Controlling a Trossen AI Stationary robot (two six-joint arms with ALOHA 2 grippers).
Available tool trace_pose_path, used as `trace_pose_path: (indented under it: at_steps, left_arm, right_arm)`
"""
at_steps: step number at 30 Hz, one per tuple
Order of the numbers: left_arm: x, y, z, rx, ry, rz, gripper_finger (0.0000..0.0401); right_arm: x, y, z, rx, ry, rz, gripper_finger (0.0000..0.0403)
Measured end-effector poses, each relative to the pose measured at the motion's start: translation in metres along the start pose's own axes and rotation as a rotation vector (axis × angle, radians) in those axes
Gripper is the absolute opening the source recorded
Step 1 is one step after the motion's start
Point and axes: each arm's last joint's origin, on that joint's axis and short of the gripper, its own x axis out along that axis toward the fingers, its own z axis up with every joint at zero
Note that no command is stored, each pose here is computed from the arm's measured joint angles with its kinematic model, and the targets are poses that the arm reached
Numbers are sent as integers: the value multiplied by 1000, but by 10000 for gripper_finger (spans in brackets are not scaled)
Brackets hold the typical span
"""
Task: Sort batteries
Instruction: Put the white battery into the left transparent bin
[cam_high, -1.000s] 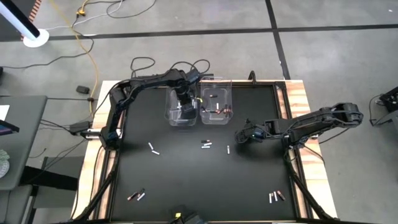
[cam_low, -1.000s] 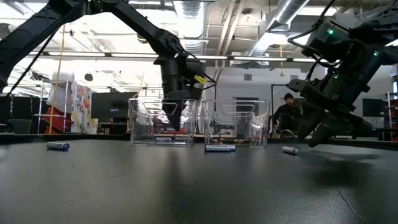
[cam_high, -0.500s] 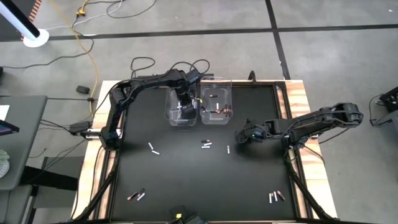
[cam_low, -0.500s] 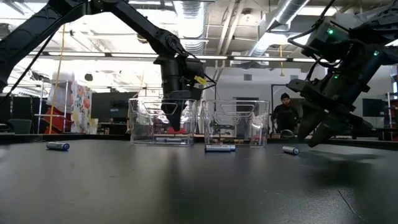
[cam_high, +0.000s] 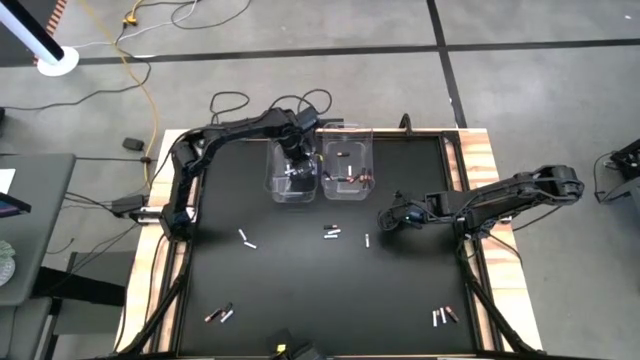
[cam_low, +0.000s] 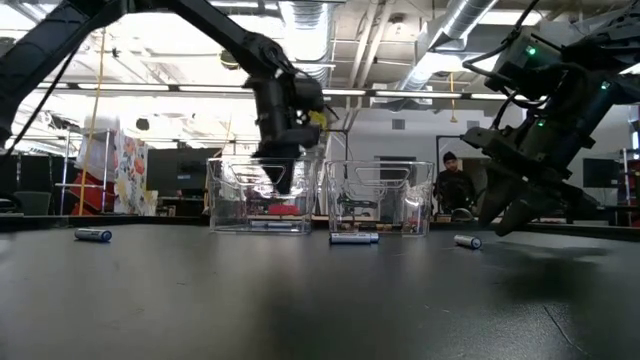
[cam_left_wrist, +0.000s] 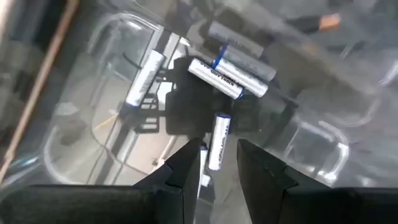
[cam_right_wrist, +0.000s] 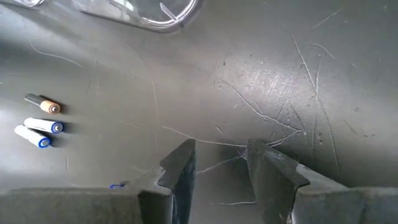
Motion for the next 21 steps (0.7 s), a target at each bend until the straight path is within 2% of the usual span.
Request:
trace_pose_path:
  at_steps: [5,11,17,21]
  left_arm:
    - [-40,-1,-2,-103,-97,25,98]
    - [-95,0,-16,-313,-215,156,98]
    - [-144,-3,-43,-438,-258,269,98]
    - [-163,-9,-69,-510,-238,277,98]
  right_arm:
    - [0,0,0,-34,1,-1,163]
    - [0,0,-1,-58,3,-2,163]
    - [-2,2,-7,-124,22,10,163]
    - [-3,3,-12,-164,37,20,163]
